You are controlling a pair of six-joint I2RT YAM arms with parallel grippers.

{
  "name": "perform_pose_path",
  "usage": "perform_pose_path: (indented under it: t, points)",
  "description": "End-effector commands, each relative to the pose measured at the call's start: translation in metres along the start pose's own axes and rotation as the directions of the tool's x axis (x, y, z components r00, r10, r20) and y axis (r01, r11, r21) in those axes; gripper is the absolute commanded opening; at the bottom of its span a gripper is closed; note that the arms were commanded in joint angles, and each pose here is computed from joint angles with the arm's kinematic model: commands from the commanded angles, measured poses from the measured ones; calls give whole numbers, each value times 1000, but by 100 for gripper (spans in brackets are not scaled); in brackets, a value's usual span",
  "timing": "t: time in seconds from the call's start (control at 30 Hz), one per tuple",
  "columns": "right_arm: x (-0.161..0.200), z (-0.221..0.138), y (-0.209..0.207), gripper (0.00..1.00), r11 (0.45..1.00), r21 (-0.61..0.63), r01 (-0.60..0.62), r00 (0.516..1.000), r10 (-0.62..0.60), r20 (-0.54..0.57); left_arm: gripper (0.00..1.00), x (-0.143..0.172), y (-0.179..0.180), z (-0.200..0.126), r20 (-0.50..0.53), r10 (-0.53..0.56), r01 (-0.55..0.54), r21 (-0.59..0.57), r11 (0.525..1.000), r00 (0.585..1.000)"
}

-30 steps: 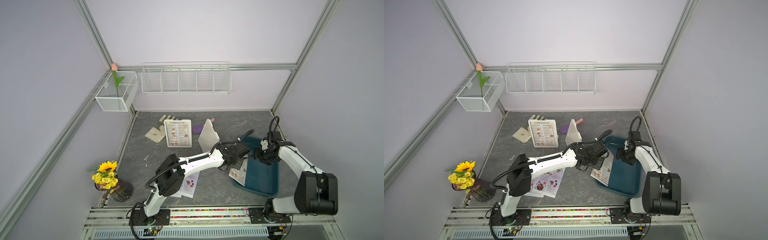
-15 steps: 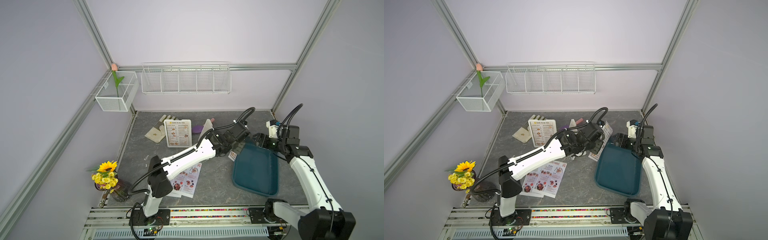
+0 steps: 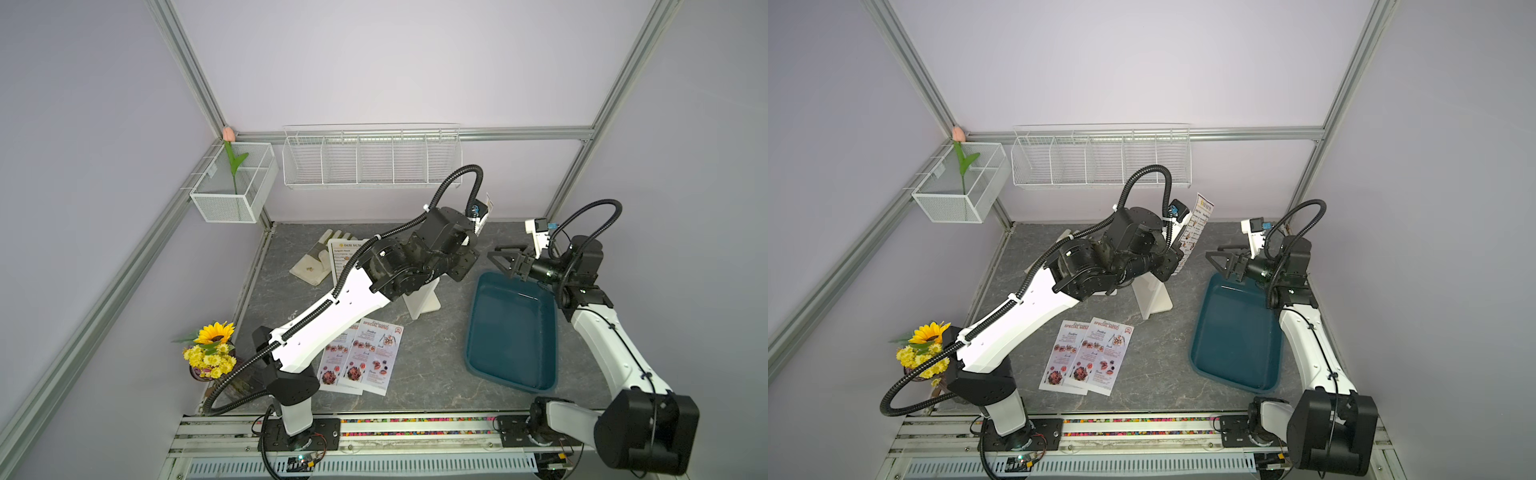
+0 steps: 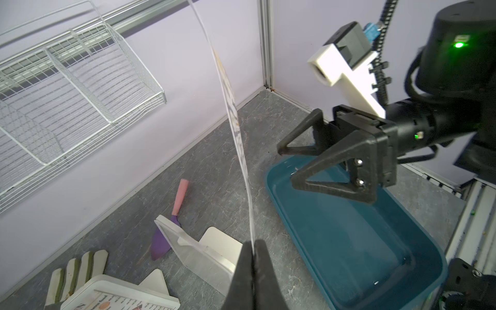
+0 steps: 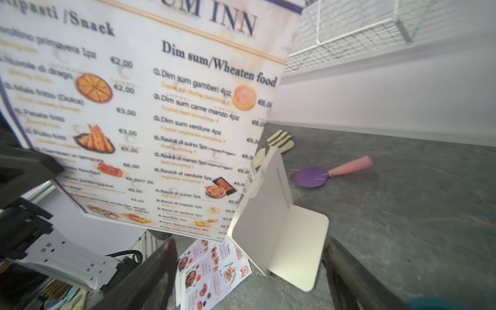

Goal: Replace the menus in the menu holders
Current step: Pick up the menu from the storage box.

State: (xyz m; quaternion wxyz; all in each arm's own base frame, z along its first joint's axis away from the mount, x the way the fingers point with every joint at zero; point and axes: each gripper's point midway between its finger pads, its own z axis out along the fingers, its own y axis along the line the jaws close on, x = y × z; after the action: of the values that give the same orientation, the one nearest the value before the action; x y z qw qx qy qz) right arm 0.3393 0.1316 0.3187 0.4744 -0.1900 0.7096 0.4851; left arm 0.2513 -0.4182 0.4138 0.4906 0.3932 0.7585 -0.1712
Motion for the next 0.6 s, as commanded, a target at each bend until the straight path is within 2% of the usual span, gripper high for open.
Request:
perform_pose_path:
  t: [0.0, 0.17, 0.27, 0.33, 0.43, 0.57]
  points:
    - [-17, 10, 35, 87, 975, -180, 132, 991, -127, 39, 0, -2, -9, -19, 6, 47, -47, 79, 996, 999]
    - [-28, 27, 38, 87, 954, -276, 115, 993, -101, 63, 0, -4, -10, -27, 29, 48, -51, 95, 994, 998]
    - [-38, 26, 49, 86, 926, -353, 136, 988, -101, 115, 0, -5, -10, -30, 37, 48, -51, 97, 994, 998]
    - [-43, 26, 53, 84, 911, -401, 95, 993, -59, 101, 0, -5, -7, -32, 40, 46, -49, 89, 995, 998]
    - [-41, 29, 59, 81, 904, -420, 86, 995, -56, 83, 0, -4, 0, -32, 44, 24, -27, 73, 997, 999]
    - [-42, 21, 76, 81, 897, -429, 107, 993, -76, 90, 0, -4, 11, -34, 59, -15, 10, 83, 996, 998]
